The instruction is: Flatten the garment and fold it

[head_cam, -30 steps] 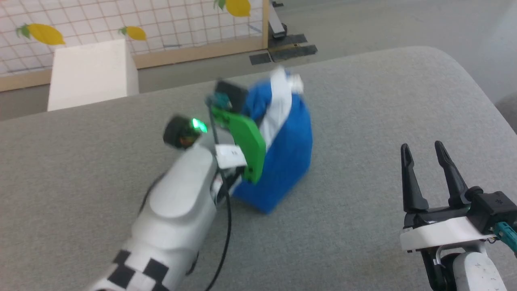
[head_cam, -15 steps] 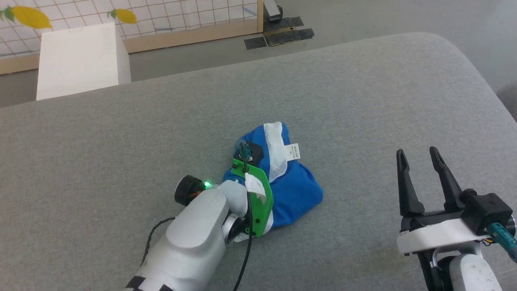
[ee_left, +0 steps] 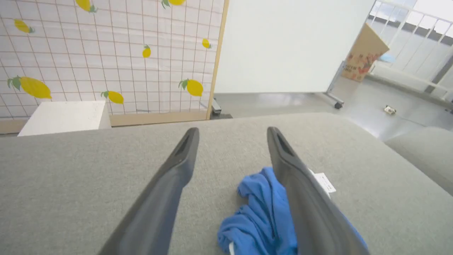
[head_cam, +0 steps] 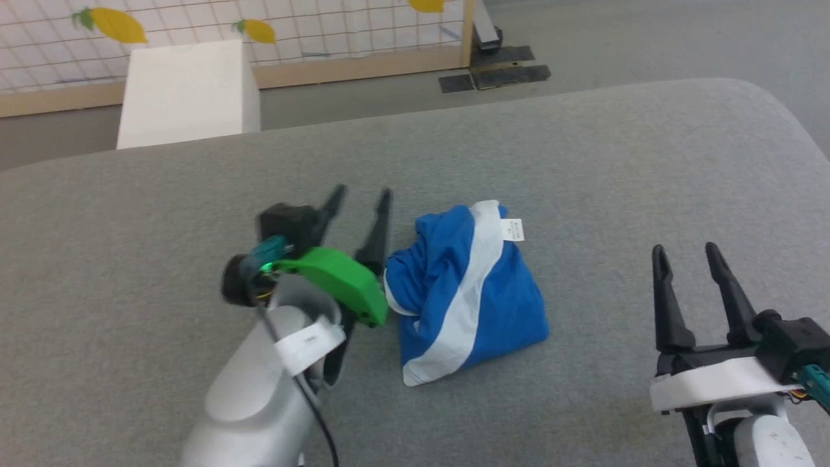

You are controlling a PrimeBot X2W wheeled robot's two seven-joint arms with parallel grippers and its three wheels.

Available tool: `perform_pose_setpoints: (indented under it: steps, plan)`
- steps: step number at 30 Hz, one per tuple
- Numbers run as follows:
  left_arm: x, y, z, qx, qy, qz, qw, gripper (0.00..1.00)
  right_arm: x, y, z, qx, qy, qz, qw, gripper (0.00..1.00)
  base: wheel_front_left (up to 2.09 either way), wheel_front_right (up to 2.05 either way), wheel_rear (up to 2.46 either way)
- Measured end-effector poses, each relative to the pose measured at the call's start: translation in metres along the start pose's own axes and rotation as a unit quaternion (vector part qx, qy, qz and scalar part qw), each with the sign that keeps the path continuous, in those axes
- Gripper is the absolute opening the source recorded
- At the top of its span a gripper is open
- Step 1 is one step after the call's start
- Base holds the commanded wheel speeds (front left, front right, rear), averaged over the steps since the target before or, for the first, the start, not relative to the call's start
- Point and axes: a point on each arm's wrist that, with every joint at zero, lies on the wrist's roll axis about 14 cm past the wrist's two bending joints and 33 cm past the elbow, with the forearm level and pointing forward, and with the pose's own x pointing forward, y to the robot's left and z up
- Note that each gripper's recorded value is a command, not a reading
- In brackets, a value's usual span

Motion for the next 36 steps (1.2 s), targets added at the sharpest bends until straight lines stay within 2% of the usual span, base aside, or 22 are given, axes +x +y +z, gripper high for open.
perform_pose_setpoints:
  steps: [5,11,24,36]
  plan:
    - [-0.031,0.049,0.032,0.0,-0.077,0.071,0.994,1.0,0.009,0.008,0.004,0.003,-0.01,0.012,1.0,1.0,0.0,0.0,0.0]
    - [-0.073,0.078,0.055,0.027,-0.124,0.12,0.985,1.0,0.017,0.023,0.008,0.009,-0.018,0.034,0.999,1.0,0.0,0.0,0.0]
    - [-0.14,0.101,0.033,0.037,-0.111,0.181,0.977,1.0,0.018,0.046,0.005,0.018,-0.014,0.066,0.998,1.0,0.0,0.0,0.0]
    - [-0.146,0.105,0.034,0.036,-0.115,0.19,0.974,1.0,0.017,0.049,-0.002,0.018,-0.005,0.07,0.997,1.0,0.0,0.0,0.0]
